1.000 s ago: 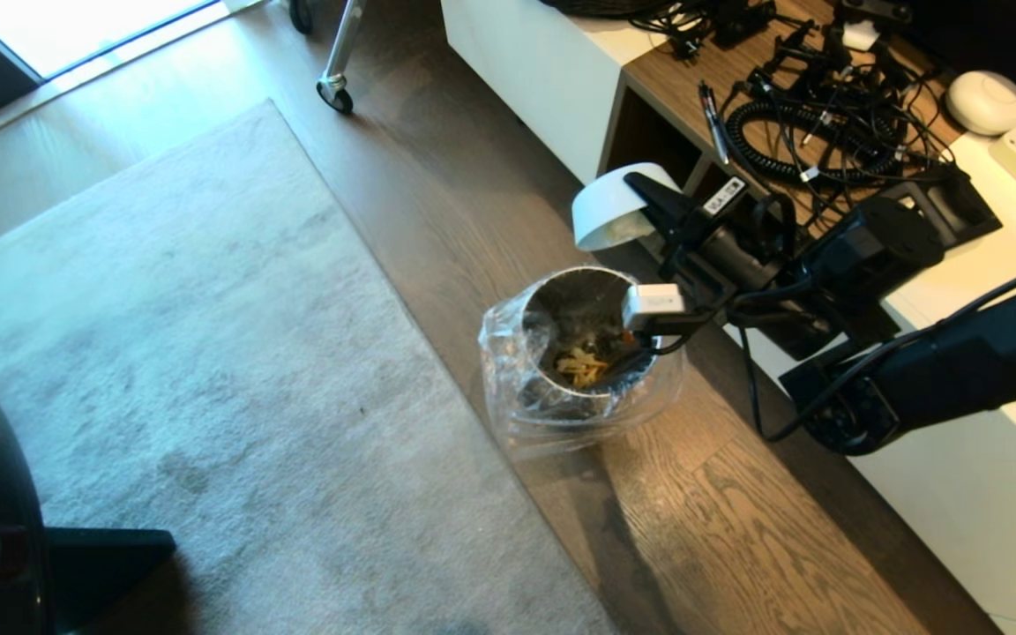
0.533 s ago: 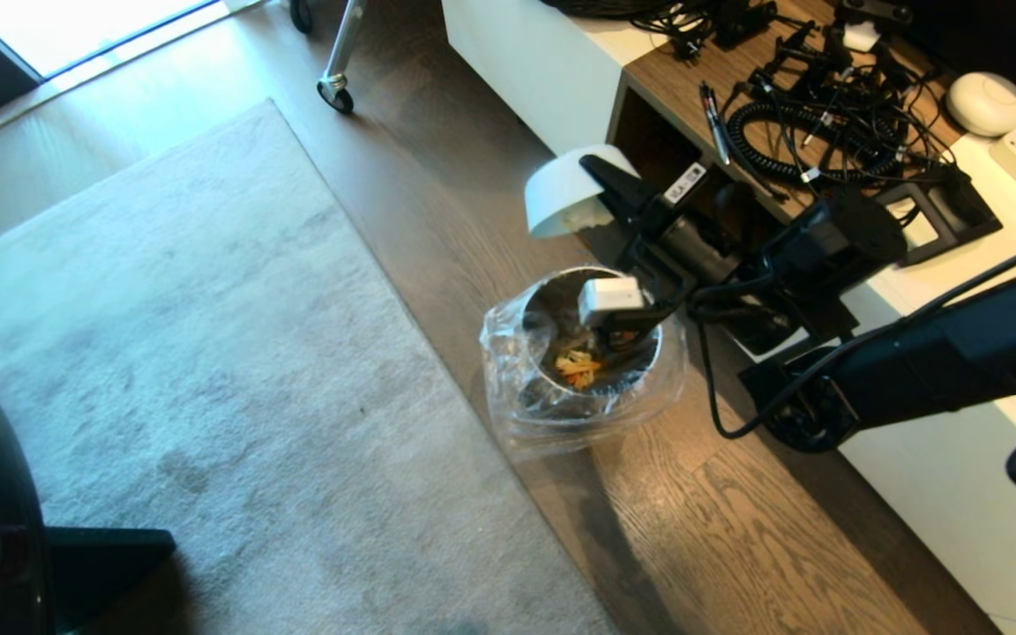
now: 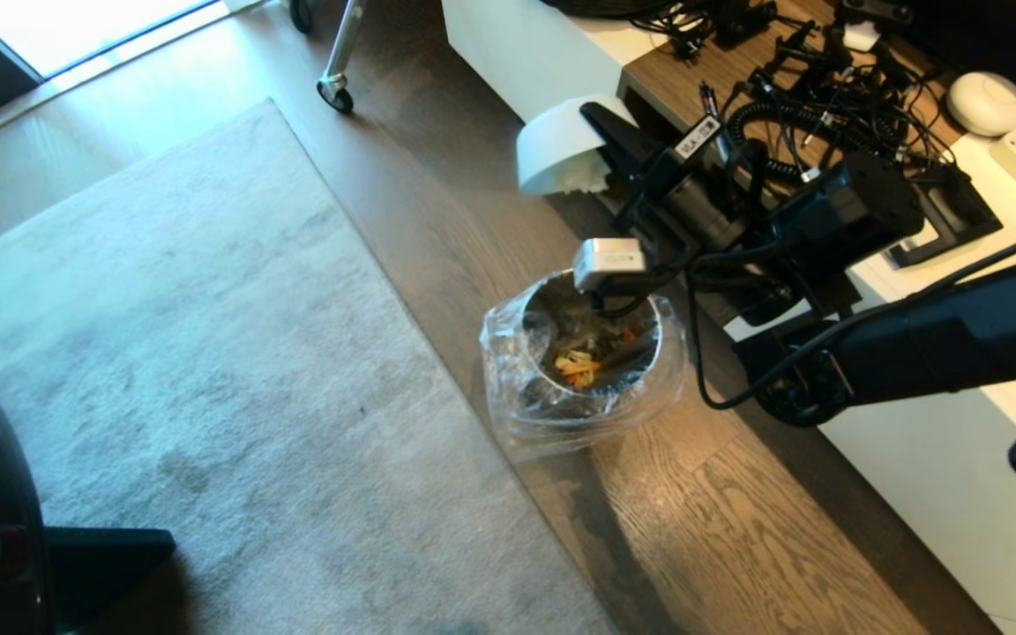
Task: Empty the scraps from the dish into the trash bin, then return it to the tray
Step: Pour the leftover food from the bowl into the trash can, then put the bowl back to the table
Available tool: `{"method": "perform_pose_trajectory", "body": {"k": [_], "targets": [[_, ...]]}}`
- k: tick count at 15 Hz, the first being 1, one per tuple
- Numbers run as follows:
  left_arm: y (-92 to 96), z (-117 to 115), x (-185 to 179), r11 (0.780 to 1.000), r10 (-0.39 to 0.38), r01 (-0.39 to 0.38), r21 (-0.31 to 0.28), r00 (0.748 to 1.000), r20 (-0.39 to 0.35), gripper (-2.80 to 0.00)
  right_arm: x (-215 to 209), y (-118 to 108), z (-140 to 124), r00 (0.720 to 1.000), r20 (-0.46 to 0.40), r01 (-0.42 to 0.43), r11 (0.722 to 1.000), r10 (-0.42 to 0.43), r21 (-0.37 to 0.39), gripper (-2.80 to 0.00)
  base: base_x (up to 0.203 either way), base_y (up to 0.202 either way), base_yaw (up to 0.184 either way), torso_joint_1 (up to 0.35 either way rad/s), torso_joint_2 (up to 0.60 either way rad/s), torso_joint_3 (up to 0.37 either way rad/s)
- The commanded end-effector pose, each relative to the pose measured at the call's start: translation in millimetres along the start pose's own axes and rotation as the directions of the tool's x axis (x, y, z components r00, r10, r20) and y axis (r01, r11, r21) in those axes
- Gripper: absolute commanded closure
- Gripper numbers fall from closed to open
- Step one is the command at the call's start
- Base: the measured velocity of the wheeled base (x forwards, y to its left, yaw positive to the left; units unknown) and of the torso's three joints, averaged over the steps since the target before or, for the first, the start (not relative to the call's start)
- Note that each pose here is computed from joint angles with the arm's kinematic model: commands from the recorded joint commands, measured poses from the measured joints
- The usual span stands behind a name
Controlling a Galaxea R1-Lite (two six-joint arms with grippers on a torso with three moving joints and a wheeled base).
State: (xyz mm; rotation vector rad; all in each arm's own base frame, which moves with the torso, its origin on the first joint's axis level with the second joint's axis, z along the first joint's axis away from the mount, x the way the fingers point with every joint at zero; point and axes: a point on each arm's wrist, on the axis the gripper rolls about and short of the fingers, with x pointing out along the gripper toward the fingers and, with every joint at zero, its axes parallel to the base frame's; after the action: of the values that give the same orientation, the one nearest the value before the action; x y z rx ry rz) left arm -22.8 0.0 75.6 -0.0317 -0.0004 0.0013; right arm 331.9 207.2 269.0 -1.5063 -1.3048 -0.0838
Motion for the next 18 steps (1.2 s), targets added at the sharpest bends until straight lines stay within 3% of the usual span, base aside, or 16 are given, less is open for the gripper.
{"method": "perform_pose_trajectory", "body": {"k": [1, 7, 10, 12, 18], "targets": [[0.0, 0.1, 0.0, 1.0, 0.0, 0.0, -0.001, 1.0, 0.001, 0.0, 1.9, -18.3, -3.4, 0.997, -0.009, 0.07, 0.997, -0.07, -0.023, 0.0, 0.0, 0.0, 0.0, 0.0, 0.0, 0.0], [0.0, 0.1, 0.0, 1.0, 0.0, 0.0, -0.001, 1.0, 0.001, 0.0, -2.4, -34.0, -5.3, 0.997, -0.015, 0.076, 0.997, -0.075, 0.034, 0.0, 0.0, 0.0, 0.0, 0.0, 0.0, 0.0], [0.0, 0.1, 0.0, 1.0, 0.001, -0.001, -0.001, 1.0, 0.001, 0.0, -14.6, -35.7, -2.1, 1.0, -0.014, 0.028, 0.998, -0.027, 0.06, 0.0, 0.0, 0.0, 0.0, 0.0, 0.0, 0.0], [0.0, 0.1, 0.0, 1.0, 0.0, 0.0, -0.001, 1.0, 0.001, 0.0, -9.7, -45.0, -5.7, 0.998, -0.021, 0.064, 0.997, -0.063, 0.054, 0.0, 0.0, 0.0, 0.0, 0.0, 0.0, 0.0], [0.0, 0.1, 0.0, 1.0, 0.002, -0.002, -0.001, 1.0, 0.001, 0.0, -0.6, -66.1, -5.1, 0.99, -0.073, 0.131, 0.982, -0.122, 0.134, 0.0, 0.0, 0.0, 0.0, 0.0, 0.0, 0.0]]}}
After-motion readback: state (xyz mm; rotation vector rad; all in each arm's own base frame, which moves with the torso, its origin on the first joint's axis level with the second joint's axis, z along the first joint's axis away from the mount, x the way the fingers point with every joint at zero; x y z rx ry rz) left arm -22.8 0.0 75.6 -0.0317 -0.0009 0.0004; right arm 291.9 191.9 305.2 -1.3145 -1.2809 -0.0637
